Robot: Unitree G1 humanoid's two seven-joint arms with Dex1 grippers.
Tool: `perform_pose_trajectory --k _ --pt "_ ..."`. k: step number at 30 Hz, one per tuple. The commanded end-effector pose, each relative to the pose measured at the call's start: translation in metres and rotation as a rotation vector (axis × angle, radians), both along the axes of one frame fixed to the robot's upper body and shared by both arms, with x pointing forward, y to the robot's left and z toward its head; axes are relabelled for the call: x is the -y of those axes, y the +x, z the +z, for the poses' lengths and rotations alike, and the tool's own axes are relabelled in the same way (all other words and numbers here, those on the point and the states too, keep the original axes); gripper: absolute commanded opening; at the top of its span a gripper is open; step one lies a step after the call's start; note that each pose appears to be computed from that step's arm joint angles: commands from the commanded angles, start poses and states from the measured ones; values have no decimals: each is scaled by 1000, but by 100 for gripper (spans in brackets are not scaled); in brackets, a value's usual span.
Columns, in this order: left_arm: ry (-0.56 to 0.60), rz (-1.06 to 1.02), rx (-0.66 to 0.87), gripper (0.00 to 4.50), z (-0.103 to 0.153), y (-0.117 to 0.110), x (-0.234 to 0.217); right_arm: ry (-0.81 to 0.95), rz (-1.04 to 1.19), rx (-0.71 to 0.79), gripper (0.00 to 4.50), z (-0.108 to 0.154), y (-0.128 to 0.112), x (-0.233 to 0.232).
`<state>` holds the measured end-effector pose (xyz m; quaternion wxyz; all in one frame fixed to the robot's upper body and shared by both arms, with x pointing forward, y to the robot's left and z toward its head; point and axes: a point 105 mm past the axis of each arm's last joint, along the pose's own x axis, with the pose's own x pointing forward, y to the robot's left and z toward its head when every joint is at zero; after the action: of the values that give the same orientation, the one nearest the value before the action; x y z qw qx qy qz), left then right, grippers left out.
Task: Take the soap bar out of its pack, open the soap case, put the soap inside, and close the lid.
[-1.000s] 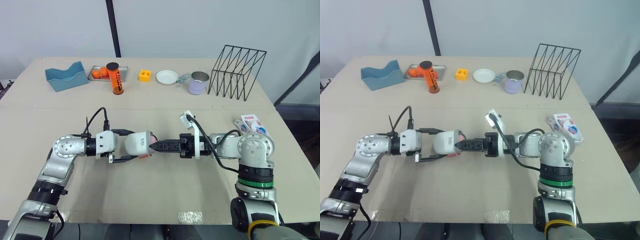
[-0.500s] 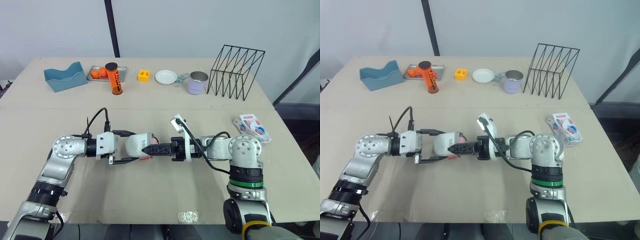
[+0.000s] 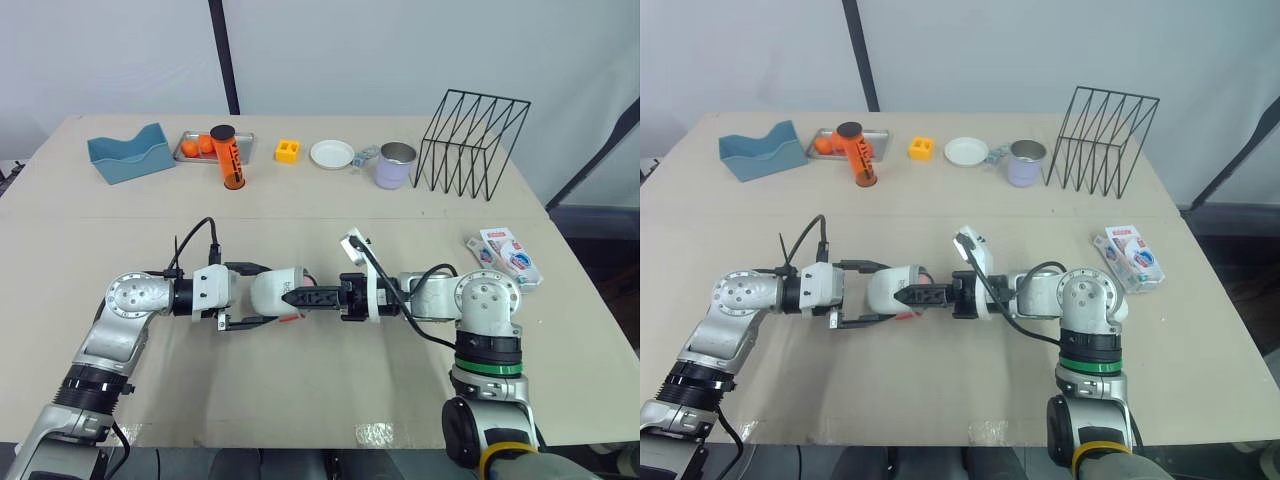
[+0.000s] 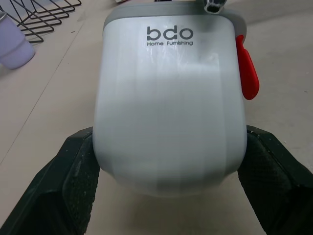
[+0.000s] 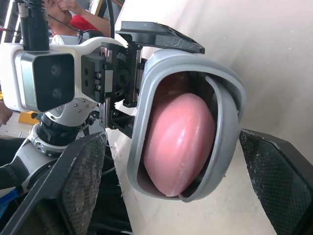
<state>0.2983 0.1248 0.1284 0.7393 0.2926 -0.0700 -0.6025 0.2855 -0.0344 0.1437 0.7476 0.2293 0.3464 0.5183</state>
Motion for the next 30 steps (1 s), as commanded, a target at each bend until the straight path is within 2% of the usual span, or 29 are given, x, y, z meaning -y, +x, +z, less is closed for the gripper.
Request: perform_pose_trajectory --k 1,6,7,9,10,19,22,24,30 --pt "-24 -7 41 353 12 -1 2 38 31 27 441 11 -3 -5" --pt "-23 -5 42 353 12 0 2 36 30 24 441 11 -3 -5" --pt "-22 -5 42 353 12 0 2 36 31 26 403 11 -3 -5" --pt "-21 -4 42 353 12 1 2 37 33 27 366 12 -3 -6" --pt "-21 -4 43 353 12 1 2 38 35 28 317 12 -3 -6" --pt "-16 -3 46 353 11 1 2 44 44 25 317 13 -4 -8" --pt "-15 -3 46 353 10 1 3 41 61 27 235 12 -7 -10" --pt "-15 -3 47 353 10 1 3 36 61 24 211 11 -7 -11" --pt "-15 -2 49 353 10 1 3 39 65 20 208 12 -8 -12"
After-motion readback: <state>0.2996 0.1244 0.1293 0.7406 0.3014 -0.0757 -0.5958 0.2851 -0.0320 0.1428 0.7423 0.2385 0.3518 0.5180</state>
